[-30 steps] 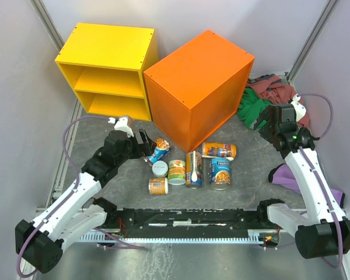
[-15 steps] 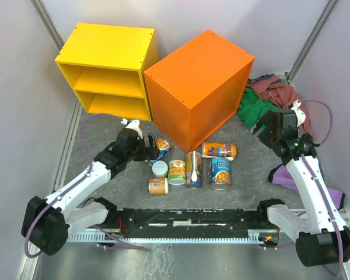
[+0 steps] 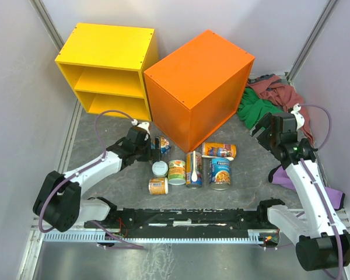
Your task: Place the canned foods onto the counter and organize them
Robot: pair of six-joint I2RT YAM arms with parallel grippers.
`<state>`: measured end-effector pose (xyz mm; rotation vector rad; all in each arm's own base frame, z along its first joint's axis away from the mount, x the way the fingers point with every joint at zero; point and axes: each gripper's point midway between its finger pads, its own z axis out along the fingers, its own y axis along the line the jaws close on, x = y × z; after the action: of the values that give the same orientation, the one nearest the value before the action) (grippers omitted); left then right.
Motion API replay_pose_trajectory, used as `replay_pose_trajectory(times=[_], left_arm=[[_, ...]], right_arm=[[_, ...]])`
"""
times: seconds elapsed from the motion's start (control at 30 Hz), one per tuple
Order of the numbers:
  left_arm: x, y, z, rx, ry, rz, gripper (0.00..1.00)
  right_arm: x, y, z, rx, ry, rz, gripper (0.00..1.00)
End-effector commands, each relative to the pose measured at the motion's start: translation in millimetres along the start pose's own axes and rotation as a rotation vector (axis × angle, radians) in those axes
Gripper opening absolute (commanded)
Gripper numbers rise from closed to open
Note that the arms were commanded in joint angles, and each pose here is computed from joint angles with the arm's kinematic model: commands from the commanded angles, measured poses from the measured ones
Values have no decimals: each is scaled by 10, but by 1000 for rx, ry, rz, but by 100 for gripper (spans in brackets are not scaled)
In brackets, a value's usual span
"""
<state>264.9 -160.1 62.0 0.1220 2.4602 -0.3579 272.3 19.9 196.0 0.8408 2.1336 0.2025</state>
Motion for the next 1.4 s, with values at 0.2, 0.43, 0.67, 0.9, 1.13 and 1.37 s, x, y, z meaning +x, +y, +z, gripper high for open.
replay_pose_trajectory(times=[0.2, 0.43, 0.67, 0.9, 1.13, 1.37], left_arm=[[-259, -192, 158, 88, -101, 59, 99], [-326, -300, 120, 159, -163, 74, 81], [-344, -318, 9, 180, -200, 57, 48], [-474, -310, -181, 170, -255, 23, 31], [-817, -135, -551, 49, -378, -36, 95], [-946, 26, -428, -52, -420, 78, 99]], right_arm=[[-100, 162, 13, -73, -41, 34, 95], [-120, 211, 44, -81, -37, 27, 94], [-183, 295, 22, -109, -47, 22, 93], [-213, 379, 1, -140, -45, 20, 91], [-256, 449, -56, -170, -50, 20, 93], [-232, 482, -56, -187, -43, 23, 94]])
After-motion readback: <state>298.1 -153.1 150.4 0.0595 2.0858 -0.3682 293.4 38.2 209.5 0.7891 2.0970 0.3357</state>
